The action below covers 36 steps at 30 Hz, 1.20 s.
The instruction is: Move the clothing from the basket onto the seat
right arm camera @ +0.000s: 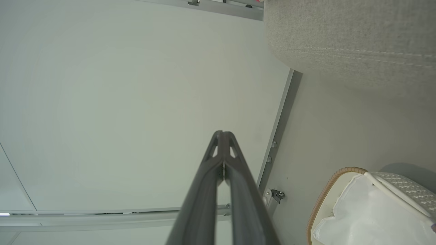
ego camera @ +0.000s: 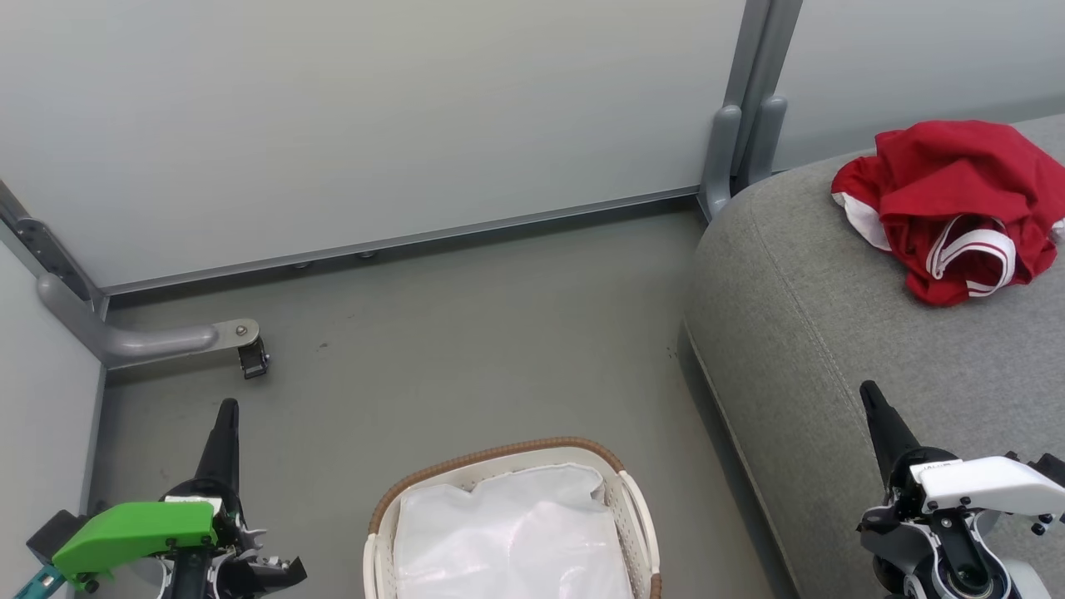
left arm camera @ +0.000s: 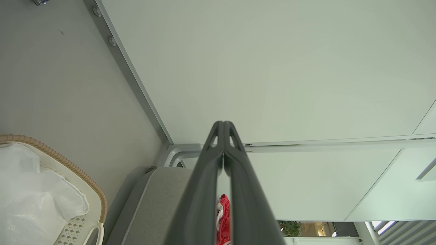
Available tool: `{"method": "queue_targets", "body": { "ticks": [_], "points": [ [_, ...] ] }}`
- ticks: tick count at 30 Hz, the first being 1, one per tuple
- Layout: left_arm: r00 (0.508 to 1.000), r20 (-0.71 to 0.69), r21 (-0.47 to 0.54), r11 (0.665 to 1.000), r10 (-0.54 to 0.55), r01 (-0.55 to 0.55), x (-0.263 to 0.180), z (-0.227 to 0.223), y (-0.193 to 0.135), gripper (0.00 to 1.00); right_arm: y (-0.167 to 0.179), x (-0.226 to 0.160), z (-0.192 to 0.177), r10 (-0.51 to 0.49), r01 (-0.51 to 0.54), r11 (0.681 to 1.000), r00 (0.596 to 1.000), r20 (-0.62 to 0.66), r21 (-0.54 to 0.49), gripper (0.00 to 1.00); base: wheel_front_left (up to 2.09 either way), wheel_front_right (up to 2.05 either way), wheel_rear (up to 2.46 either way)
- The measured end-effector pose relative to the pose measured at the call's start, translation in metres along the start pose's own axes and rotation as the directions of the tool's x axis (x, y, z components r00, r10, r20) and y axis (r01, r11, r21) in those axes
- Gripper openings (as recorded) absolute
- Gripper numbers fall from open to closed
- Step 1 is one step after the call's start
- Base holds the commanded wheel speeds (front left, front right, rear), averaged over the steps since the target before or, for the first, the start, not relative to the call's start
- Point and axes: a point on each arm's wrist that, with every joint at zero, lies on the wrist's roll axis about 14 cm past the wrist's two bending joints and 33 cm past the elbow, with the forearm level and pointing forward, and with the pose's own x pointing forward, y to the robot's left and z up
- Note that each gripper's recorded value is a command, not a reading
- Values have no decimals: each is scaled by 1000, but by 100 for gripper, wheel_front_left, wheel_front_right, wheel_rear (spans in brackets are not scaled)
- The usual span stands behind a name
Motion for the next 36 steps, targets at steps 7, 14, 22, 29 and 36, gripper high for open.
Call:
{"method": "queue_targets", "body": {
  "ticks": [7,14,22,29,36],
  "points": [
    [1000,-1,-44,999,-19,19,2,1,-5,0,2,0,2,7,-7,999,1000,3,48,0,0,0,0],
    [999,-3,-92,995,-38,38,4,2,-10,0,4,0,4,18,-18,995,1000,3,101,0,0,0,0],
    [999,-2,-95,995,-40,40,4,2,-11,0,5,0,5,19,-20,994,1000,5,106,0,0,0,0],
    [999,-2,-95,995,-40,40,4,2,-11,0,5,0,5,20,-20,994,1000,4,107,0,0,0,0],
    [999,-1,-95,995,-40,40,4,2,-11,0,5,0,5,20,-20,994,1000,5,108,0,0,0,0]
  ]
}}
